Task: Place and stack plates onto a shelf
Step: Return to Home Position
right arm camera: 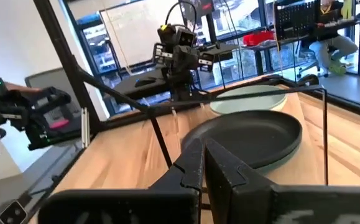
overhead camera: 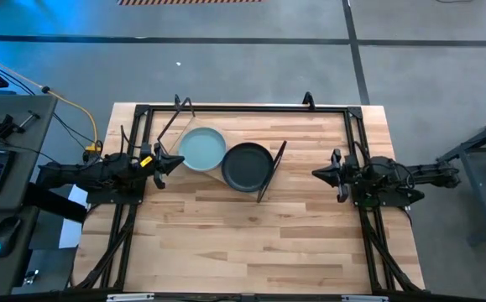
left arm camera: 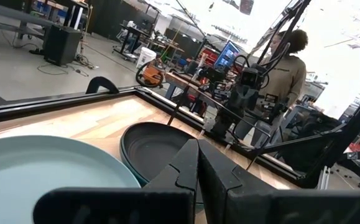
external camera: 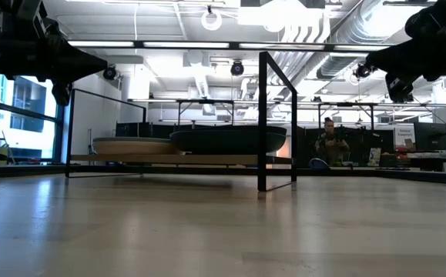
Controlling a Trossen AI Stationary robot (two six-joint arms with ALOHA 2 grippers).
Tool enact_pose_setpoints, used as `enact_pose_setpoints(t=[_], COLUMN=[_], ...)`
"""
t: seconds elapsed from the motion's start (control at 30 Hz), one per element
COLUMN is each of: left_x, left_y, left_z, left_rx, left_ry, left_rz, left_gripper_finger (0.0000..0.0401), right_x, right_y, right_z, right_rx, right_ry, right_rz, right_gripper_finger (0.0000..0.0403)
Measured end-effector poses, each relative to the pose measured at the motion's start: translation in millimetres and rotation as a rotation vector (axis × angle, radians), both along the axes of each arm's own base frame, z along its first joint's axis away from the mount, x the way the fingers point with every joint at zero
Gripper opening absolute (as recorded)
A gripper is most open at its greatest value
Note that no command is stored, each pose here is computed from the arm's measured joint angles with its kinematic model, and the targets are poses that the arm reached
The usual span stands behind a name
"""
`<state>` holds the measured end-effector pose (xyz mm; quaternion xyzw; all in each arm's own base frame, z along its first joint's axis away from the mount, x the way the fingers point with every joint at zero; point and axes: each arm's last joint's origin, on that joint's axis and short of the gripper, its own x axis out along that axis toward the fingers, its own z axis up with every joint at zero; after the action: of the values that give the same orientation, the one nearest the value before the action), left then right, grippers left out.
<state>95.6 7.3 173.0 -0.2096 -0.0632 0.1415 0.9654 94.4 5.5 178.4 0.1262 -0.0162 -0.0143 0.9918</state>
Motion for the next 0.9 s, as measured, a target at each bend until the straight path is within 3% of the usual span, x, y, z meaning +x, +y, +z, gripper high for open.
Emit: enact_pose_setpoints(t=[0.2,0.37,0.73,0.9], left_x=[0.0,0.0,0.0,0.0], left_y=[0.0,0.0,0.0,0.0], left_z=[0.0,-0.1,0.0,0.0], left_rx=[0.0,0.0,0.0,0.0], left_ry=[0.0,0.001,0.0,0.0], left_rz=[0.001,0.0,0.001,0.0], left_gripper_finger=[0.0,0.0,0.0,0.0], right_x=[3.1,3.0,3.0,3.0], right_y=[0.6,0.6,0.5,0.5], right_z=[-9.2,-8.9,-8.9,-8.9], right_rx=[-0.003,-0.072,0.243,0.267], right_ry=[-0.002,-0.003,-0.013,-0.014], right_rz=[0.009,0.007,0.016,0.016], right_gripper_finger=[0.0,0.0,0.0,0.0])
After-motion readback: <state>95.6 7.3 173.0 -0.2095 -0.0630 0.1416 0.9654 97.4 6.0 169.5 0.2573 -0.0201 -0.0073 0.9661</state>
